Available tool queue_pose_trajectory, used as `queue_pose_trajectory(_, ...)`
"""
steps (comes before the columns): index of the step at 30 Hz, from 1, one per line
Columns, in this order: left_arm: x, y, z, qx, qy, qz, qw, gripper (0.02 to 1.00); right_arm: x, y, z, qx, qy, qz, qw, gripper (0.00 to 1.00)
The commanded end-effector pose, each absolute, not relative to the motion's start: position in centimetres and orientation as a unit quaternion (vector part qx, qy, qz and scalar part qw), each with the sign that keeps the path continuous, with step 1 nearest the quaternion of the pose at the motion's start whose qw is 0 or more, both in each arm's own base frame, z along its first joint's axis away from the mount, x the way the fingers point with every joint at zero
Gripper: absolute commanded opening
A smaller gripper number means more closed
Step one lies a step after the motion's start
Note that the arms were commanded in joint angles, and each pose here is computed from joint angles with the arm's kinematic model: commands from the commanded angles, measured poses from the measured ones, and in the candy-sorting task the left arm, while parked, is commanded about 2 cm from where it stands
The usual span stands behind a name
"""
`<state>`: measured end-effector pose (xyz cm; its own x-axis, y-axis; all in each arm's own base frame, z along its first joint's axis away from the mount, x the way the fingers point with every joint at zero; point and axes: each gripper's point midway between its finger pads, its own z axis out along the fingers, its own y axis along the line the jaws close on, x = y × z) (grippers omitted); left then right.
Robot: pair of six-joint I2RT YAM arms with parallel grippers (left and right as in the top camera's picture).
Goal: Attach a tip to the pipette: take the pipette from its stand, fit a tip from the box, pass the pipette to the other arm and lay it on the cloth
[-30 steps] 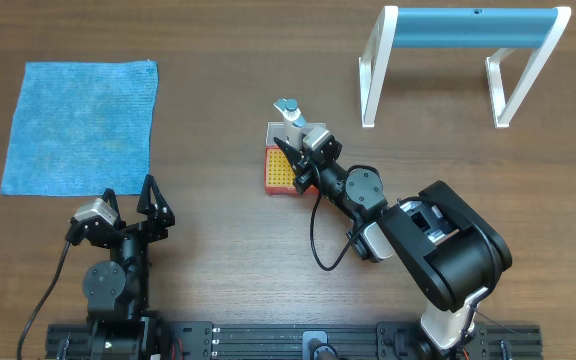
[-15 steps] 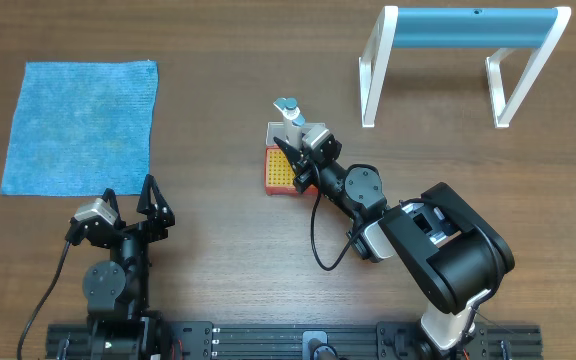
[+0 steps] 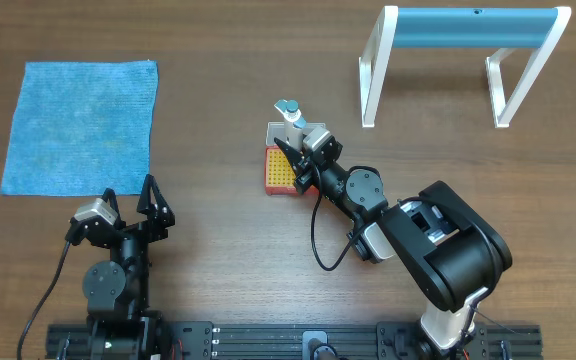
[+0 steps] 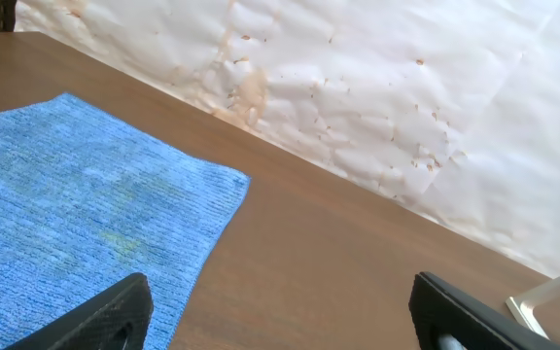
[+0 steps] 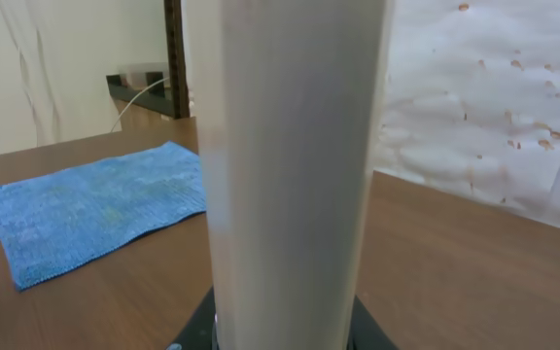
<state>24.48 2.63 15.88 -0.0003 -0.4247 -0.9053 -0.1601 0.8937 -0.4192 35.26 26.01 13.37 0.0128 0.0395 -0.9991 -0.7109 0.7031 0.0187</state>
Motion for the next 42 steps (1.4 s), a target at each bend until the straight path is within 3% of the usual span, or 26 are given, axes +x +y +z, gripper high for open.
queue_pose_trajectory(1,24.5,2.7,15.8,-0.203,0.703,-0.092,0.676,0.858,34.8,25.2,11.4,-0.257,0.671,0.276,0.638,0.073)
queue_pose_trajectory(42,24.5,2.7,15.8,-0.203,0.703,-0.092,0.675,0.858,35.4,25.6,16.5,-0.251,0.625,0.283,0.683,0.075)
